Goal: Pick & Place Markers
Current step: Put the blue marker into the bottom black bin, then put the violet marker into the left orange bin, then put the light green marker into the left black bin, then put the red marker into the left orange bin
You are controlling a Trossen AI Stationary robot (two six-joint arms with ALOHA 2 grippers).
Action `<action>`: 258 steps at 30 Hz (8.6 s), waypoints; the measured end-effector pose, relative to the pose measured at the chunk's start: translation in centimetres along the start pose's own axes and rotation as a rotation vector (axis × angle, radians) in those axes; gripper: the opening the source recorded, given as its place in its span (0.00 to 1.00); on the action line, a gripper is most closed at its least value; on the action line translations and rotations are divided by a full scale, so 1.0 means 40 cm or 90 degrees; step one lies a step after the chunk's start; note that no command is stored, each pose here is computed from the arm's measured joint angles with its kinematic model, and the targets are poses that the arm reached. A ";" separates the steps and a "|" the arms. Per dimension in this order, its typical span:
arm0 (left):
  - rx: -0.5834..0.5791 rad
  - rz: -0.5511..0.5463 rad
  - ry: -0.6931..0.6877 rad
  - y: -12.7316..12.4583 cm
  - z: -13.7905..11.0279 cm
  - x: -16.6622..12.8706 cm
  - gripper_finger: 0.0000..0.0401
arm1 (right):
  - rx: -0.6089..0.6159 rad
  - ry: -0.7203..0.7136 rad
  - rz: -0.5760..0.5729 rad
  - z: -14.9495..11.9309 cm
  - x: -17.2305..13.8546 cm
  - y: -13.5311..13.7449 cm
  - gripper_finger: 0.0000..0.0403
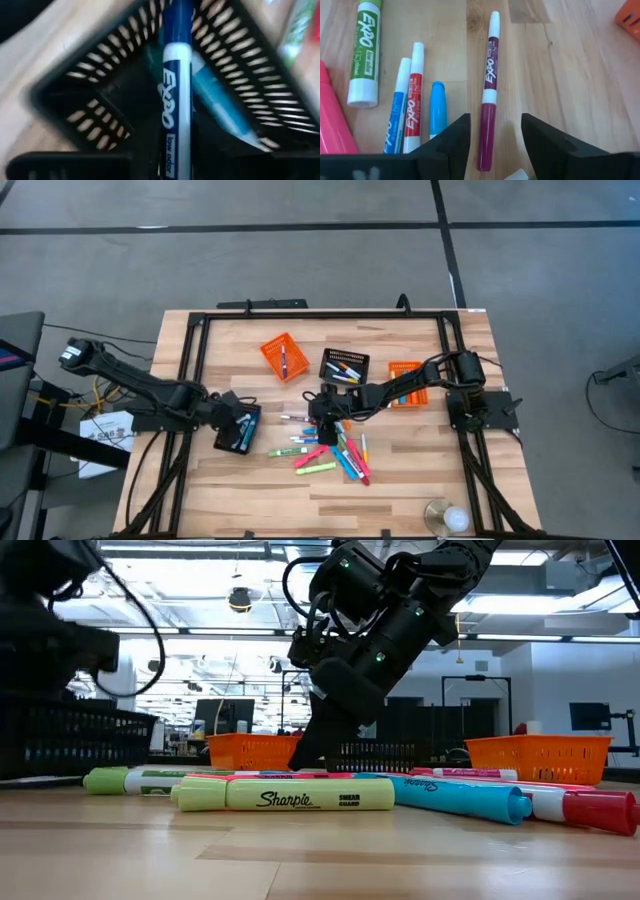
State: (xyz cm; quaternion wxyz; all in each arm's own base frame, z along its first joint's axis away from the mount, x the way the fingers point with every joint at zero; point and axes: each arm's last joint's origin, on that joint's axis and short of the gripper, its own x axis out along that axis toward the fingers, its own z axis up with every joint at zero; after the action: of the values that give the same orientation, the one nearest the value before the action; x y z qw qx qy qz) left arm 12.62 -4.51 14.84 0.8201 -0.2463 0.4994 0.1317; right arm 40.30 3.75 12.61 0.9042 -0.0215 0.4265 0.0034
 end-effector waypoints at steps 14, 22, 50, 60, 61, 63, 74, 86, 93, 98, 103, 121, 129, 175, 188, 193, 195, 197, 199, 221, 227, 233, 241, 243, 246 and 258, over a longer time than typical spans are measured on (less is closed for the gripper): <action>0.014 -0.021 -0.029 -0.029 0.022 0.010 0.32 | 0.000 0.000 0.010 0.000 0.000 0.001 0.41; 0.025 -0.056 -0.059 -0.061 0.053 -0.021 0.32 | 0.000 0.000 0.020 0.000 0.000 0.002 0.41; 0.285 -0.003 -0.475 -0.124 0.179 -0.089 0.27 | -0.034 -0.006 0.002 -0.031 0.090 -0.008 0.34; 0.274 0.031 -0.511 -0.103 0.210 -0.096 0.27 | -0.011 -0.102 -0.028 0.001 0.095 -0.027 0.06; 0.273 0.032 -0.512 -0.102 0.211 -0.096 0.27 | -0.005 -0.117 -0.047 0.012 0.094 -0.034 0.06; 0.272 0.034 -0.512 -0.101 0.212 -0.096 0.27 | 0.019 -0.163 -0.102 0.053 0.084 -0.050 0.06; 0.269 0.030 -0.516 -0.102 0.213 -0.097 0.27 | 0.173 -0.235 -0.325 0.213 0.013 -0.231 0.07; 0.277 -0.001 -0.505 -0.106 0.211 -0.096 0.27 | 0.286 -0.160 -0.235 0.158 0.042 -0.352 0.18; 0.277 -0.001 -0.505 -0.106 0.211 -0.096 0.27 | 0.245 -0.145 -0.224 0.161 0.047 -0.317 0.22; 0.273 -0.033 -0.494 -0.108 0.209 -0.095 0.27 | 0.187 -0.128 -0.197 0.190 -0.008 -0.257 0.26; 0.307 -0.163 -0.423 -0.113 0.187 -0.076 0.27 | 0.137 -0.058 -0.164 0.203 -0.102 -0.171 0.27; 0.275 -0.279 -0.175 -0.299 0.186 0.035 0.27 | 0.068 -0.013 -0.152 0.191 -0.476 0.042 0.27; 0.327 -0.150 -0.030 -0.308 0.176 0.137 0.27 | 0.039 0.021 -0.172 0.120 -0.423 0.088 0.27; -0.145 0.114 -0.001 -0.052 0.051 -0.142 0.21 | 0.065 0.013 -0.053 0.020 -0.296 0.038 0.27; -0.163 -0.006 -0.012 -0.046 0.013 -0.022 0.25 | 0.068 0.007 -0.052 0.022 -0.296 0.041 0.27; -0.152 -0.032 -0.032 -0.063 0.029 -0.038 0.25 | 0.068 0.007 -0.052 0.022 -0.296 0.041 0.27; -0.120 -0.060 -0.053 -0.081 0.047 -0.061 0.25 | 0.068 0.006 -0.052 0.023 -0.296 0.041 0.27; -0.086 -0.076 -0.093 -0.094 0.067 -0.090 0.25 | 0.069 0.004 -0.052 0.024 -0.296 0.041 0.27; -0.036 -0.089 -0.151 -0.109 0.090 -0.123 0.25 | 0.070 -0.002 -0.050 0.026 -0.296 0.042 0.27; 0.325 -0.100 -0.221 -0.247 0.160 0.077 0.30 | 0.064 0.048 0.002 0.001 -0.164 0.059 0.44; 0.357 -0.071 -0.202 -0.235 0.178 0.169 0.43 | 0.066 0.033 0.002 0.022 -0.174 0.054 0.49; 0.346 -0.030 -0.170 -0.210 0.180 0.241 0.46 | 0.064 0.032 0.004 0.024 -0.177 0.058 0.49; 0.350 -0.002 -0.169 -0.209 0.170 0.276 0.36 | 0.064 0.036 0.004 0.023 -0.177 0.057 0.47; 0.348 0.002 -0.178 -0.210 0.172 0.272 0.32 | 0.064 0.036 0.004 0.023 -0.177 0.057 0.47; 0.357 0.008 -0.184 -0.208 0.175 0.266 0.24 | 0.064 0.036 0.004 0.022 -0.176 0.057 0.47; 0.341 0.016 -0.197 -0.201 0.190 0.246 0.08 | 0.064 0.037 0.004 0.021 -0.176 0.057 0.46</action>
State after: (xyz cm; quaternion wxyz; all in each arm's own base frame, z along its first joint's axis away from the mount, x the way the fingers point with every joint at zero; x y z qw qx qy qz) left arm 26.64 -7.52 11.20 0.9206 0.0081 0.3883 0.0418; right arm 36.41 6.17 18.51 0.8913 0.0251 0.4525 -0.0157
